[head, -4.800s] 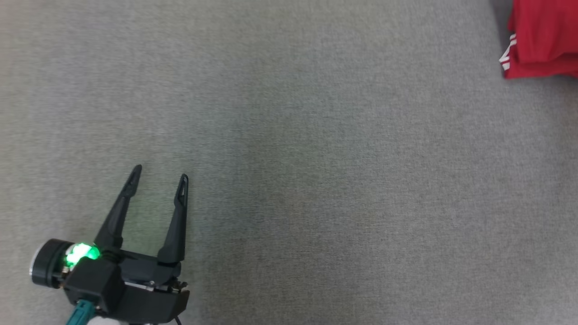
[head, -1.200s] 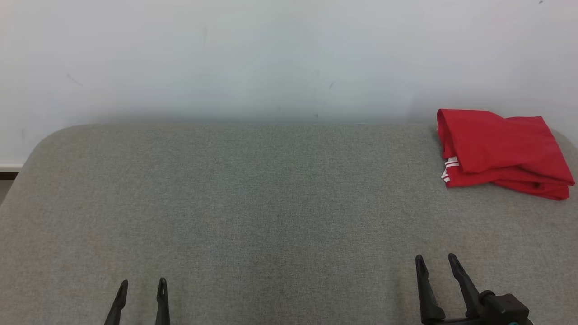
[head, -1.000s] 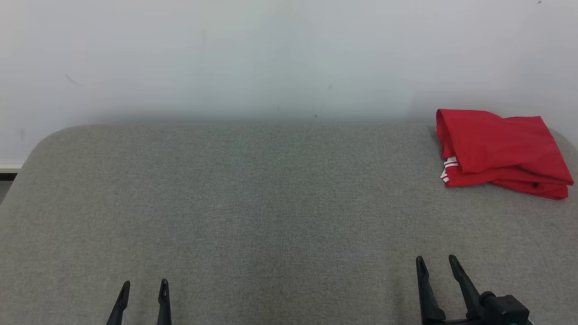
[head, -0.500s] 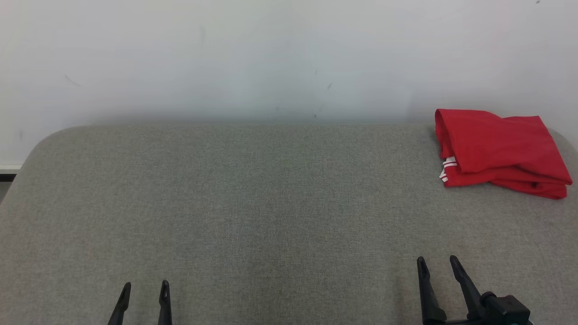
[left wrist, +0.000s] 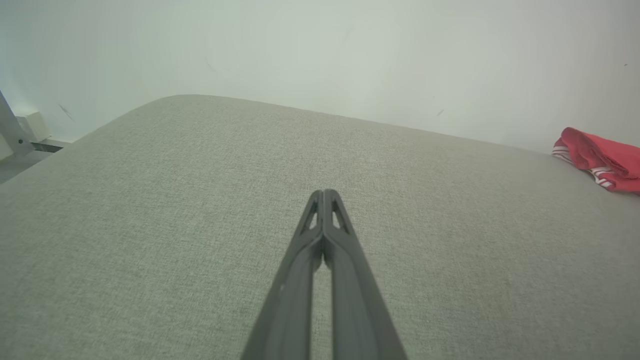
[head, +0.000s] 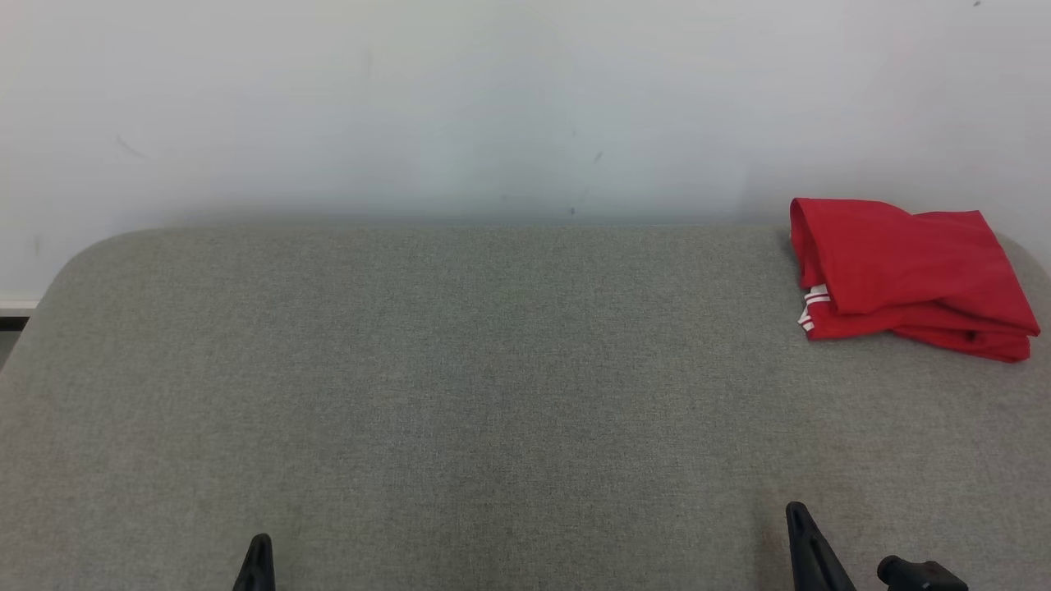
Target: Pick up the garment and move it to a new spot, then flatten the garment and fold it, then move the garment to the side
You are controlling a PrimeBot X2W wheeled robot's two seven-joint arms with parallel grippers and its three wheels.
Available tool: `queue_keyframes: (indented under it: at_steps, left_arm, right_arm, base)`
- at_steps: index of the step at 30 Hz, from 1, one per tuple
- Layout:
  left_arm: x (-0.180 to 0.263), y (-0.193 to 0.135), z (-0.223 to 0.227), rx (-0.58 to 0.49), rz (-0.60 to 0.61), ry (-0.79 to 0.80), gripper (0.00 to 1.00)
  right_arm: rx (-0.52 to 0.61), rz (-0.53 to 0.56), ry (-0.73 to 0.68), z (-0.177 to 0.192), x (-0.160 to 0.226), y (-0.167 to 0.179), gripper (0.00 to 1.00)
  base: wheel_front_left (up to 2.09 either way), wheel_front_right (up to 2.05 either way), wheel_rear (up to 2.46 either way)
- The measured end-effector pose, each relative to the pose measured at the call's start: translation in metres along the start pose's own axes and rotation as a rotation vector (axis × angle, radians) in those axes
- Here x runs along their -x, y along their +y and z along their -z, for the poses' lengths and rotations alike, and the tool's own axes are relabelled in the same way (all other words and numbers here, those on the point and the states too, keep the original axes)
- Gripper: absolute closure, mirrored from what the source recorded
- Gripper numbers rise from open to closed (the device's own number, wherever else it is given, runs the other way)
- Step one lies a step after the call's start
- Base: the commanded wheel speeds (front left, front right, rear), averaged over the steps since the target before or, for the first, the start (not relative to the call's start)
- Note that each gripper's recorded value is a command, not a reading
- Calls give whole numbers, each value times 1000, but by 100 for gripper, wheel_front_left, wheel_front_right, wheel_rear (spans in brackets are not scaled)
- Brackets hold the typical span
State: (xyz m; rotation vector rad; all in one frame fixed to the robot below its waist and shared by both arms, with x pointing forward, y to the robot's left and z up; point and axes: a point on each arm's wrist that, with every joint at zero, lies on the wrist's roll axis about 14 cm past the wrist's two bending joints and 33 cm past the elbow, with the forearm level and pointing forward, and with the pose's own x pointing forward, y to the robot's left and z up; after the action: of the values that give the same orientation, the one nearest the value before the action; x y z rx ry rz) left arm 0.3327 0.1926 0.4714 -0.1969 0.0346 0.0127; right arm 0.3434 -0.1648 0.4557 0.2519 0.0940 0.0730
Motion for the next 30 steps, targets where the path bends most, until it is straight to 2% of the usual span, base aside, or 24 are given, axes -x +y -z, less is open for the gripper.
queue_keyframes:
  at_steps: [16, 30]
  left_arm:
    - [0, 13, -6, 286, -68, -9, 100]
    - [-1, 19, -10, 492, -97, -19, 100]
  right_arm:
    - [-281, 39, -6, -7, -6, -5, 100]
    - [-470, 48, -7, -13, -12, -6, 100]
  base:
    - [0, 0, 0]
    - [0, 0, 0]
